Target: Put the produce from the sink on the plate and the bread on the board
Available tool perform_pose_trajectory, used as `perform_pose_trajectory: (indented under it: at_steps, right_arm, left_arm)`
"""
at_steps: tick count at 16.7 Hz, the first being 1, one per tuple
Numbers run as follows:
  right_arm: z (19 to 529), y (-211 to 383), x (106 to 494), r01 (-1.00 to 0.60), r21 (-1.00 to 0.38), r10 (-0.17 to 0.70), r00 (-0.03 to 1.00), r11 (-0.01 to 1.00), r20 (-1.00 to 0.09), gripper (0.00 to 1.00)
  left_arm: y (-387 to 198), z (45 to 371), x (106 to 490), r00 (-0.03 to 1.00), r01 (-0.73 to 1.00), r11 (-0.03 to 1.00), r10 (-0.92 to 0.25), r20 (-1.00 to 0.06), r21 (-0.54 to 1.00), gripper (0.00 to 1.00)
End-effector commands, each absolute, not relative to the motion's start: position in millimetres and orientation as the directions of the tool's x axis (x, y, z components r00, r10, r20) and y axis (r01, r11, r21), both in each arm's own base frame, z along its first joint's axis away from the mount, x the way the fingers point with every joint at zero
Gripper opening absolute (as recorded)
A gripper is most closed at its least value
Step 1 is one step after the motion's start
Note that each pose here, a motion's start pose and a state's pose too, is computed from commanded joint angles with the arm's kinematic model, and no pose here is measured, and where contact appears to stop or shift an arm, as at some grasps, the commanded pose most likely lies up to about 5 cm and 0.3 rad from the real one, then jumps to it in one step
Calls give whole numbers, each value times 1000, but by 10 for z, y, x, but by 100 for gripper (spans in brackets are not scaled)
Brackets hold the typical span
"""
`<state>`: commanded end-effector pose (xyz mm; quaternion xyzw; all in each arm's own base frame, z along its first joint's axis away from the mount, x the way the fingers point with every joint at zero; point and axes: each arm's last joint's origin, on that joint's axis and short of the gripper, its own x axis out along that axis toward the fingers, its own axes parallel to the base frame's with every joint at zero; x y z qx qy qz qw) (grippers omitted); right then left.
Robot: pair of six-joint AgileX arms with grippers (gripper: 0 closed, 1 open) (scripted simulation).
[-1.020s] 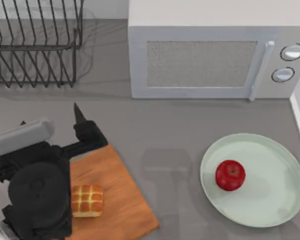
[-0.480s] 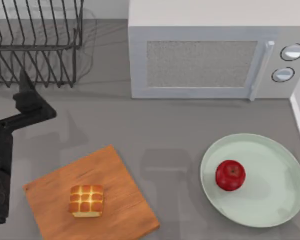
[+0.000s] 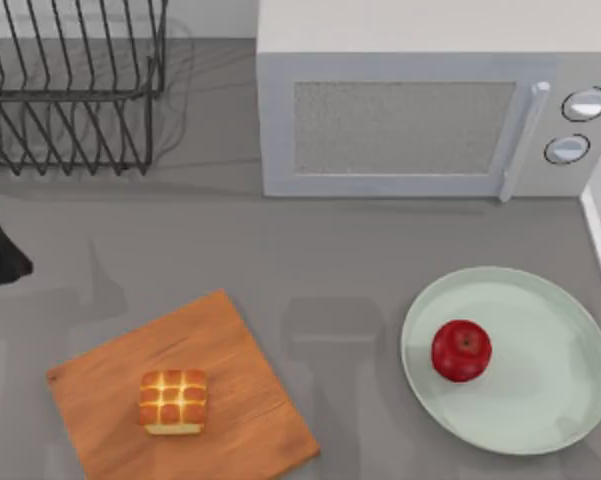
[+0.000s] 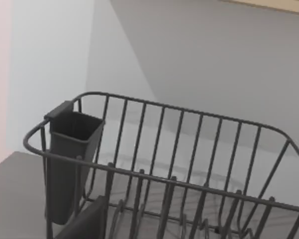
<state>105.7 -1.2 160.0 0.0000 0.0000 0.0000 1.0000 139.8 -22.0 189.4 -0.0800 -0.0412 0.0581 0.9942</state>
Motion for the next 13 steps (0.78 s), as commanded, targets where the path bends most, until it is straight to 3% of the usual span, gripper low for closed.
perform_pose_trajectory:
  at_steps: [7, 13]
  right_arm:
    - [1600, -12, 1057, 0, 0, 0, 1000, 1000, 0, 100]
    - [1600, -12, 1057, 0, 0, 0, 1000, 1000, 0, 100]
  left_arm:
    - [-32, 1665, 1094, 999, -30, 999, 31, 12, -24, 100]
    - [-12, 1600, 1057, 1000, 0, 1000, 0, 0, 0, 100]
